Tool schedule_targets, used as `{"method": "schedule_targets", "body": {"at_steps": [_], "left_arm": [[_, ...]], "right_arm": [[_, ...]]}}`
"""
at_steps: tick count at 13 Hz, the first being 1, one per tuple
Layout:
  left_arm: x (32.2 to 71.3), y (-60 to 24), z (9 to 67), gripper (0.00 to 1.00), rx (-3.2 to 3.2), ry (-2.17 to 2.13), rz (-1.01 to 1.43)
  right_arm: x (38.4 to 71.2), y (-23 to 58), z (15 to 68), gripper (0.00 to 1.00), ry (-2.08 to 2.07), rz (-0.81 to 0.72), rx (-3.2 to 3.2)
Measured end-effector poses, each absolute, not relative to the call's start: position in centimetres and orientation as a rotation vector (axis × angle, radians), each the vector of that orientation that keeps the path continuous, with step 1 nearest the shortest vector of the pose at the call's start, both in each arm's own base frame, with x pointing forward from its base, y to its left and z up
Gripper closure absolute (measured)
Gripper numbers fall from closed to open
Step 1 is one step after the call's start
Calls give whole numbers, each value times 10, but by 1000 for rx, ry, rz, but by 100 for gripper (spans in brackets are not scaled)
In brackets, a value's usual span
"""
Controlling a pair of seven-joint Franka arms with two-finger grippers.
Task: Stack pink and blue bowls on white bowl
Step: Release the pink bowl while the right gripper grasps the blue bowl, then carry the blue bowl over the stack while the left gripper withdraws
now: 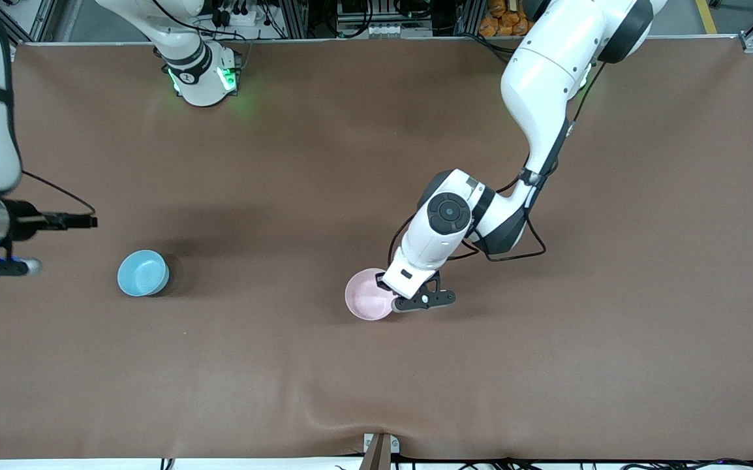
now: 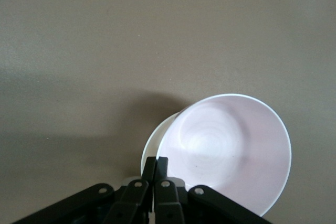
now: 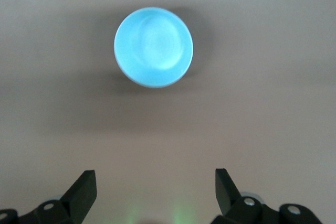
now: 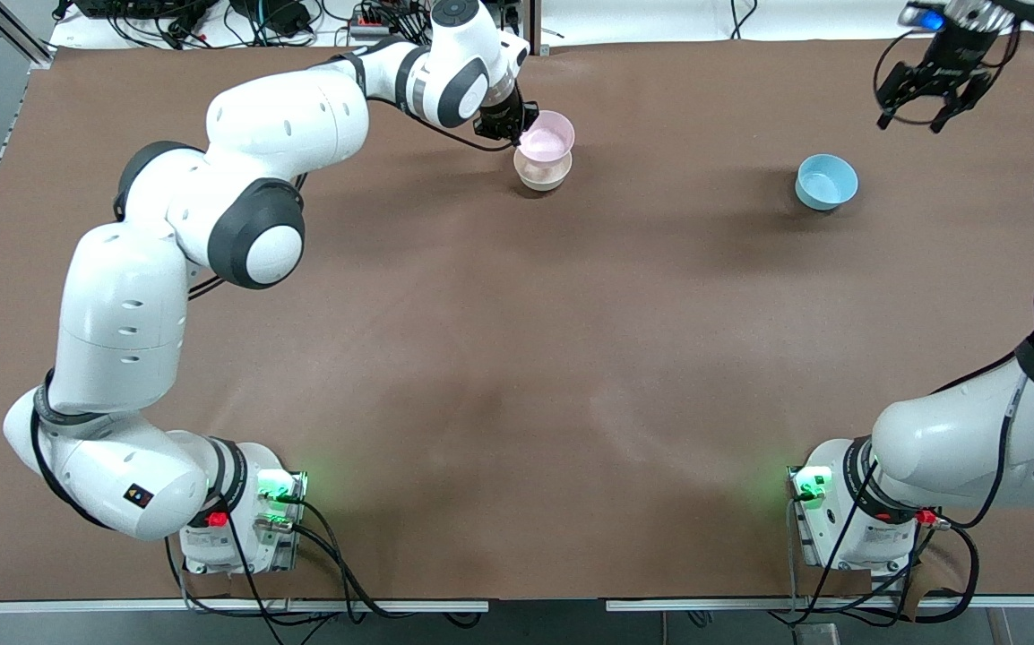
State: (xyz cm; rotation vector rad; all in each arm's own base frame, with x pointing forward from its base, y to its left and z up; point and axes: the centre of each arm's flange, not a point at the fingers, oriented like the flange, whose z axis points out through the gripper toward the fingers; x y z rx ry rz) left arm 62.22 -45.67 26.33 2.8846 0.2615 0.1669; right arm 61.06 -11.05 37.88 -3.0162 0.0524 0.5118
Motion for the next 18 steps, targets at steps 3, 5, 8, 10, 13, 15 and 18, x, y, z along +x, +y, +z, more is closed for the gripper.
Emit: {"method": "schedule_targets", "body": {"at_steps": [3, 5, 8, 10, 13, 15, 18], "left_arm": [[622, -456, 262, 98, 2887, 263, 165], [622, -457, 261, 98, 2887, 262, 164], [620, -458, 257, 98, 2891, 258, 155], [618, -461, 252, 98, 2895, 253, 147], [617, -462, 250, 92, 2897, 251, 144], [617, -462, 250, 69, 2897, 251, 144], [616, -464, 253, 37, 2893, 247, 149]], "right_arm": [[619, -100, 336, 0, 27, 402, -3051], [622, -101, 306, 0, 29, 348, -3068], [630, -105, 244, 0, 33, 307, -3085], [631, -106, 209, 0, 25, 242, -3103], [619, -107, 180, 0, 19, 169, -3120], [617, -109, 177, 1, 26, 167, -3122], [615, -119, 180, 28, 47, 159, -3122]]}}
